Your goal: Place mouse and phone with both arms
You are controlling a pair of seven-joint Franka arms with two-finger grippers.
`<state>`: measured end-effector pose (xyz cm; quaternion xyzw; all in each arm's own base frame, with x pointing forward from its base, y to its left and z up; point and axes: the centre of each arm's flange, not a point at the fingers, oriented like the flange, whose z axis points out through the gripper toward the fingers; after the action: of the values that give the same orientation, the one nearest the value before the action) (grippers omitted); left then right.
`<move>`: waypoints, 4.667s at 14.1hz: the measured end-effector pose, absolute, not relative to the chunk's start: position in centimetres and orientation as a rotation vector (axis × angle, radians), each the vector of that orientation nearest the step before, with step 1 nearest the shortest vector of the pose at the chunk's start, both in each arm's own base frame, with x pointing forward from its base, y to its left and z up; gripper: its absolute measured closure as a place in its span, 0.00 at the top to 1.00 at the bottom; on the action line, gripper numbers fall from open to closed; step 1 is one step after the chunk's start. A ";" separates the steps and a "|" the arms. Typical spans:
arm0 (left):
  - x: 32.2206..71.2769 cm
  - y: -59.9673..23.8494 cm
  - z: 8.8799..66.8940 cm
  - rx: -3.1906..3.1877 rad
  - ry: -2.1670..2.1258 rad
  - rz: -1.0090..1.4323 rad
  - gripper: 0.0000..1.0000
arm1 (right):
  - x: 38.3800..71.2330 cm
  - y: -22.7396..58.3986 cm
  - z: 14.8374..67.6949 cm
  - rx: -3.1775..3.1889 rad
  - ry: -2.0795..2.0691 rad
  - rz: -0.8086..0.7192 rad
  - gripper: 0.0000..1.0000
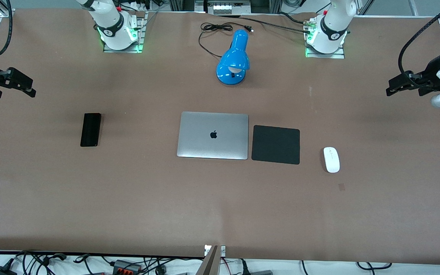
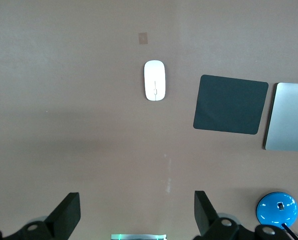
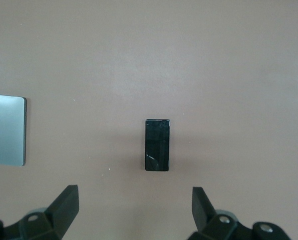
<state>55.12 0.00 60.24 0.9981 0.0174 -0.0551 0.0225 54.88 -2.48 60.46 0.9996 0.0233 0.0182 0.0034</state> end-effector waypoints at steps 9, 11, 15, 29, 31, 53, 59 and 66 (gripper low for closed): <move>55.8 0.4 58.9 3.084 0.061 -0.207 1.00 | 54.9 -2.4 60.0 3.134 0.076 0.040 1.00; 57.5 1.1 56.2 3.067 0.073 -0.266 1.00 | 55.3 -2.2 58.5 3.137 0.081 -0.021 1.00; 63.8 2.6 46.0 3.025 0.087 -0.313 1.00 | 56.8 -2.3 54.1 3.138 0.080 -0.148 1.00; 68.5 -0.6 25.3 3.072 -0.031 -0.207 1.00 | 59.5 -3.6 25.8 3.068 0.132 -0.271 1.00; 68.1 -1.5 23.9 3.071 -0.041 -0.186 1.00 | 59.3 -3.6 23.9 3.066 0.103 -0.311 1.00; 64.7 -4.6 17.7 3.163 -0.087 -0.190 1.00 | 57.8 -5.4 17.2 3.092 -0.039 -0.465 1.00; 64.6 -4.6 17.5 3.162 -0.082 -0.189 0.74 | 56.8 -5.3 16.5 3.088 -0.039 -0.502 1.00; 65.0 -5.3 18.8 3.162 -0.083 -0.176 0.63 | 56.0 -5.3 16.0 3.095 -0.038 -0.455 1.00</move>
<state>65.02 -5.28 18.81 0.9980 -0.0263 -0.0555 -0.0131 56.01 -5.26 15.98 0.9893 -0.0120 -0.1456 0.0066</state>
